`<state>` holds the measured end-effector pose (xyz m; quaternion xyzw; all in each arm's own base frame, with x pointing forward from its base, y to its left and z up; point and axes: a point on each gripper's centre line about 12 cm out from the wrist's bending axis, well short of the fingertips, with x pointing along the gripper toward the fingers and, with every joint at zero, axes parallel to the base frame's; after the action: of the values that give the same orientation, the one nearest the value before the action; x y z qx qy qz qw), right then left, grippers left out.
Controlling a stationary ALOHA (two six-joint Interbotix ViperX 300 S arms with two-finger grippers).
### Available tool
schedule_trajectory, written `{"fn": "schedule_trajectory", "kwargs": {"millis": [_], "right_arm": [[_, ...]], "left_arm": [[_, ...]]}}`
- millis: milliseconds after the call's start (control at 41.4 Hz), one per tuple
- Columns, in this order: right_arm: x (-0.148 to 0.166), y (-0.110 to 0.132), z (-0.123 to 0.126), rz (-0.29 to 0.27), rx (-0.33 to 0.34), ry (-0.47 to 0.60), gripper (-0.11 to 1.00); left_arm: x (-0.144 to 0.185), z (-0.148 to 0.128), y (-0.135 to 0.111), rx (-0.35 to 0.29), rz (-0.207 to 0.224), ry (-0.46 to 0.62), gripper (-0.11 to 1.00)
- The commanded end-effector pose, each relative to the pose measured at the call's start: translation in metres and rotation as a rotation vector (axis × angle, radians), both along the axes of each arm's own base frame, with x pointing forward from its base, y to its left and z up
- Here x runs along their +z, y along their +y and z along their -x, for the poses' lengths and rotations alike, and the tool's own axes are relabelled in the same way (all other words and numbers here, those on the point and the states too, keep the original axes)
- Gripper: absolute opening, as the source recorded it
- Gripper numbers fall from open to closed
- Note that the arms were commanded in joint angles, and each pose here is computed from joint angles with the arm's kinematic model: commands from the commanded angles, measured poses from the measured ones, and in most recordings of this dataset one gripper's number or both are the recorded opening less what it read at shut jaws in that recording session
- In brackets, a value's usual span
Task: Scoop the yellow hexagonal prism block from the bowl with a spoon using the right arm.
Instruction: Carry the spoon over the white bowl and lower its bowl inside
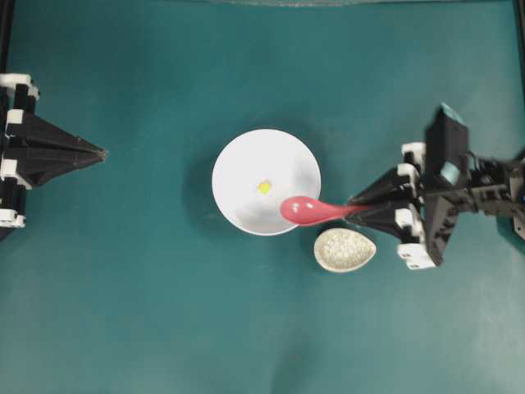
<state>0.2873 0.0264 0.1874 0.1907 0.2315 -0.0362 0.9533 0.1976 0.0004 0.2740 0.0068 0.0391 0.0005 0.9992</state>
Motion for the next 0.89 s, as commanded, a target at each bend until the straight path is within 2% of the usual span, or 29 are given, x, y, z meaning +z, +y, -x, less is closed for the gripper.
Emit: {"fn": "schedule_trajectory", "kwargs": {"millis": [0, 217, 555, 869], "right_arm": [[0.017, -0.005, -0.011, -0.02, 0.009, 0.035, 0.23], [0.041, -0.022, -0.025, -0.053, 0.013, 0.126, 0.23], [0.055, -0.048, -0.033, -0.117, -0.005, 0.279, 0.23], [0.056, -0.056, -0.053, -0.138, 0.049, 0.452, 0.23]], "left_arm": [[0.007, -0.003, 0.0, 0.002, 0.003, -0.009, 0.01], [0.005, -0.003, 0.0, 0.002, 0.005, 0.009, 0.01], [0.005, -0.003, 0.0, 0.002, 0.005, 0.011, 0.01], [0.005, -0.003, 0.0, 0.002, 0.005, 0.011, 0.01]]}}
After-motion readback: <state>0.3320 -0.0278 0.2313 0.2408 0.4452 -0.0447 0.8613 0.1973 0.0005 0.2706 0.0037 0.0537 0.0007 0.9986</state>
